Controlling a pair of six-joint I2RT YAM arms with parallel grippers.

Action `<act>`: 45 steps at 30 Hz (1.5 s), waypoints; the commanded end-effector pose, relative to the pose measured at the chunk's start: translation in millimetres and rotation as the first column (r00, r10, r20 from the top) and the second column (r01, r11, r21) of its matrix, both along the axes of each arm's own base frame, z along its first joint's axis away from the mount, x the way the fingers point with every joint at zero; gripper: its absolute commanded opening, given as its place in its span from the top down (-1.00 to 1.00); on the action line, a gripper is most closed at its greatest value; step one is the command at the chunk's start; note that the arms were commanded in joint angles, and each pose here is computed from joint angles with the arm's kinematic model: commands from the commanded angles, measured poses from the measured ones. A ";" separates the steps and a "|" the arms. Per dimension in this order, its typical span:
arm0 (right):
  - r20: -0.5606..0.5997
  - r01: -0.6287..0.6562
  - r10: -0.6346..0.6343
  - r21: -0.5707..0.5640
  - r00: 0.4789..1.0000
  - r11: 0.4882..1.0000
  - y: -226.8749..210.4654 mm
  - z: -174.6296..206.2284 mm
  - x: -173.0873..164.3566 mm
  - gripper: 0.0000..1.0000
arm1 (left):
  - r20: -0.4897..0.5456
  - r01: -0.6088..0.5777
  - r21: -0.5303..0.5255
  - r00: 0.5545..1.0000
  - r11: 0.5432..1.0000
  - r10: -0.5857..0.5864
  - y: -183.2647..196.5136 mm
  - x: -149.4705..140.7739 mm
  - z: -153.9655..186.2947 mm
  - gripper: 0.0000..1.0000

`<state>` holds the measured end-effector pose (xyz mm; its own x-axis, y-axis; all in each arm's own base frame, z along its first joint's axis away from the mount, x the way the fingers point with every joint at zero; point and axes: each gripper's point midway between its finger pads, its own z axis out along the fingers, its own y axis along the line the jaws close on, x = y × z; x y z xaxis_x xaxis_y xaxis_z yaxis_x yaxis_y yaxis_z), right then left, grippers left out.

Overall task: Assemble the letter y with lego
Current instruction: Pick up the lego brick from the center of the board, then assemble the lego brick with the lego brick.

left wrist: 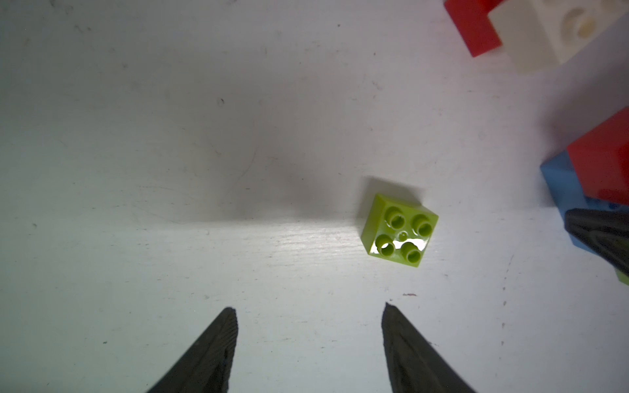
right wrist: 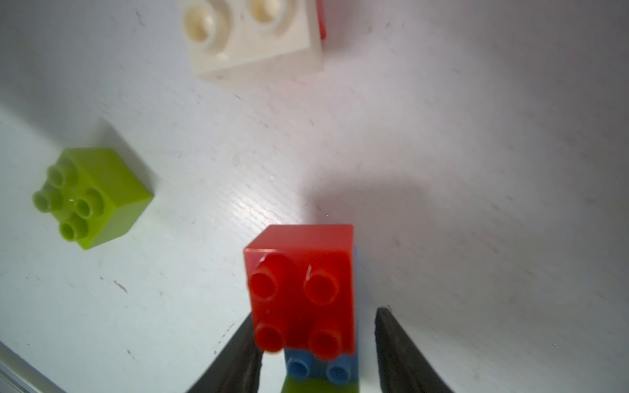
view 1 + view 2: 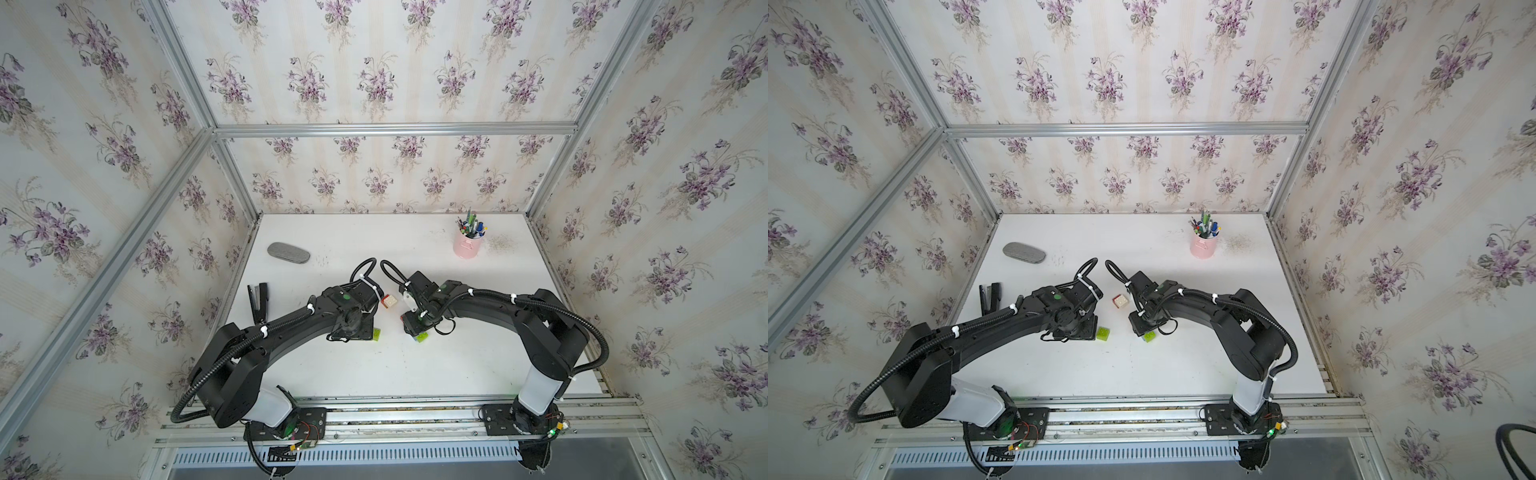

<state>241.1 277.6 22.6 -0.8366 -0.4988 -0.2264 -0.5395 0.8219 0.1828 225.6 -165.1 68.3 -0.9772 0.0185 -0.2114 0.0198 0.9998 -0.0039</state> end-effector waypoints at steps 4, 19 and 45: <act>-0.010 -0.008 0.008 -0.027 1.000 1.000 -2.3 -4.9 -2.9 0.10 | 0.011 -0.027 0.009 1.000 1.000 0.027 5.8 1.4 0.3 -0.39; 0.088 -0.142 0.134 0.088 0.987 0.986 29.3 48.1 3.8 0.36 | 0.053 -0.155 -0.130 0.985 0.979 0.163 26.7 -8.4 5.5 -0.40; 0.153 -0.594 0.587 -0.004 0.795 0.805 105.4 36.2 -20.7 0.31 | -0.089 -0.352 -0.384 0.934 0.854 0.345 39.5 -49.1 -18.1 -0.44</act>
